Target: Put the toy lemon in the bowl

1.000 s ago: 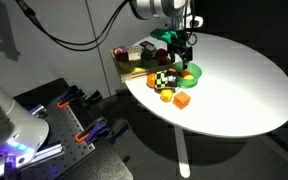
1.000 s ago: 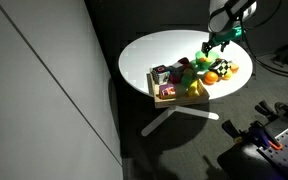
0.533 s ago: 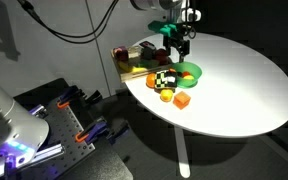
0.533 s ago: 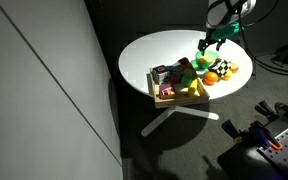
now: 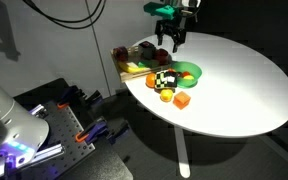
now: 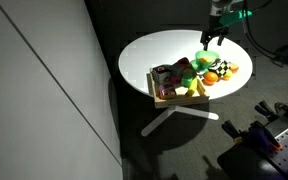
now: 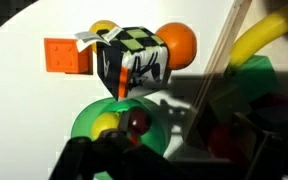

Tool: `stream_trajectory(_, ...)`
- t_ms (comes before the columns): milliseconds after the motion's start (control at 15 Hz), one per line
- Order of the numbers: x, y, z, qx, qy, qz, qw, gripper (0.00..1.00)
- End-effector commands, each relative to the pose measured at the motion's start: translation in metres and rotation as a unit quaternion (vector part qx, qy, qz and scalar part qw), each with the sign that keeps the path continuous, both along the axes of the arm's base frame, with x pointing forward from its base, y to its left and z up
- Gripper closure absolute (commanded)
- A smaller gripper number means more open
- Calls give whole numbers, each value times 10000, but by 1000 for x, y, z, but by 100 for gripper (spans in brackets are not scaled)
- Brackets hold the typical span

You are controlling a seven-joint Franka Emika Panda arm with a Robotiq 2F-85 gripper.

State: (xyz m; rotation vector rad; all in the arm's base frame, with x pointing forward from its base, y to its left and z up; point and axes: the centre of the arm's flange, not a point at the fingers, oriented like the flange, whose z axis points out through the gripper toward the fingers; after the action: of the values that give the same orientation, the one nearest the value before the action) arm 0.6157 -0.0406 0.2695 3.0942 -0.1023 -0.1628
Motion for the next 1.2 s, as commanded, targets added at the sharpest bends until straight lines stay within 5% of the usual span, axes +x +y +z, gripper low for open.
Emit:
stream_trajectory(0, -20, 5, 27, 209, 417, 328, 9984, 0)
stream_trajectory(333, -48, 23, 47, 152, 814, 362, 9959, 0)
stream_trajectory(800, -82, 41, 72, 67, 568, 456, 9973, 0)
stream_trajectory(1133, -69, 40, 65, 146, 689, 497, 9963, 0)
